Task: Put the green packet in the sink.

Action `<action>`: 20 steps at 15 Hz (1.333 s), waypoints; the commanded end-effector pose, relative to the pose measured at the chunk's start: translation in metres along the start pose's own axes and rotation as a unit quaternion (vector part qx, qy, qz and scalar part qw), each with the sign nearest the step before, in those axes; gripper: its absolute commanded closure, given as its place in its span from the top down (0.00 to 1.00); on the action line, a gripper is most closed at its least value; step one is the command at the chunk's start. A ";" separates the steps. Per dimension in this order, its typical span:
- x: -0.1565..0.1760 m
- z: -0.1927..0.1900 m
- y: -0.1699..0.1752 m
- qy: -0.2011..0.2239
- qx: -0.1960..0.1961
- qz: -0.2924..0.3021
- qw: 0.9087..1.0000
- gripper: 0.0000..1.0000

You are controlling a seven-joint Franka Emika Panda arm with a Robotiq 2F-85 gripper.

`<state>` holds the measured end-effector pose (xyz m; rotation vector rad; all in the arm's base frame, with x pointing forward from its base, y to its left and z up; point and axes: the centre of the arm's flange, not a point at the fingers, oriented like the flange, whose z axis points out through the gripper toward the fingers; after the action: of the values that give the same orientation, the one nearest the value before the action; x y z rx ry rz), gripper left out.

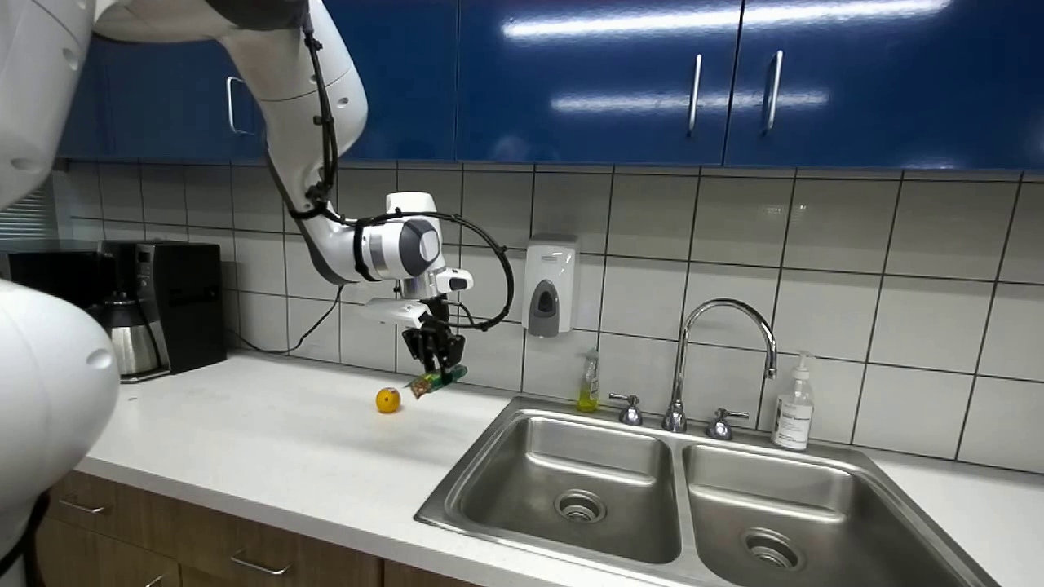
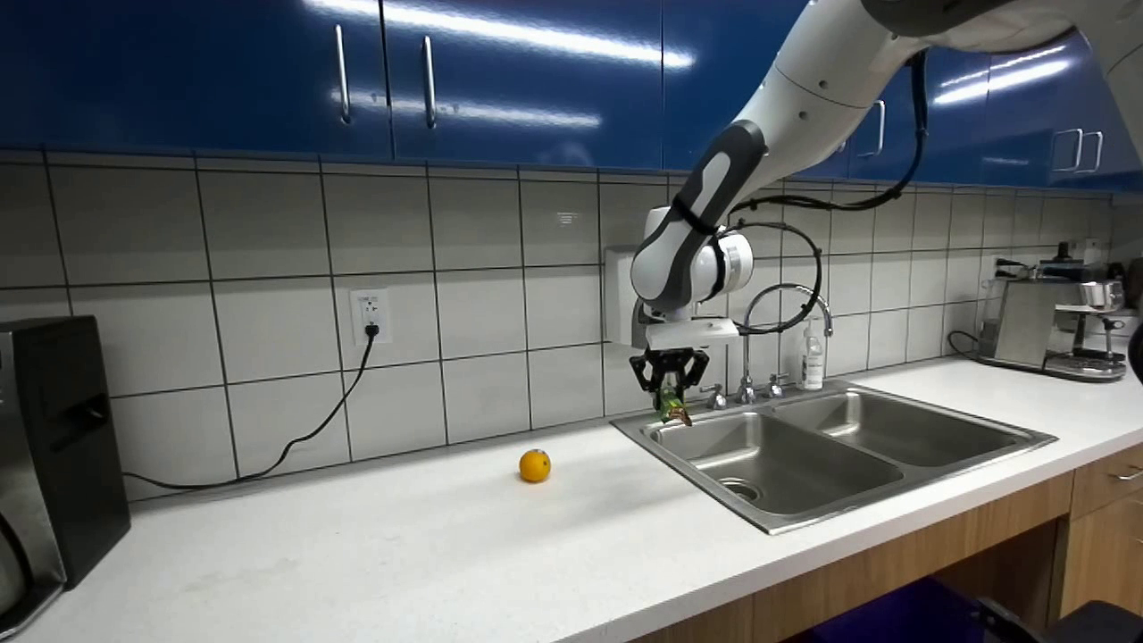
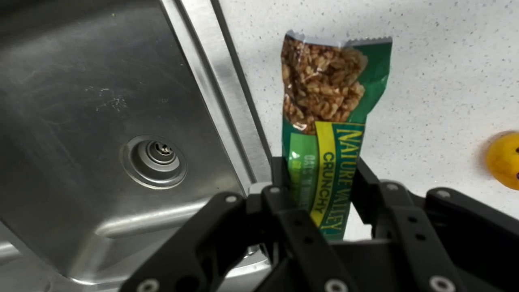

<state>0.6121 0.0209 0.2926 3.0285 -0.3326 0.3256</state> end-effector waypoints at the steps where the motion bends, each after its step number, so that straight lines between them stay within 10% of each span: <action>1: -0.010 -0.003 0.027 -0.009 -0.008 0.030 0.999 0.15; 20: 0.006 0.036 0.168 -0.008 -0.053 0.159 0.986 0.15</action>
<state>0.5838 -0.1360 0.2684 2.8929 -0.7533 0.2636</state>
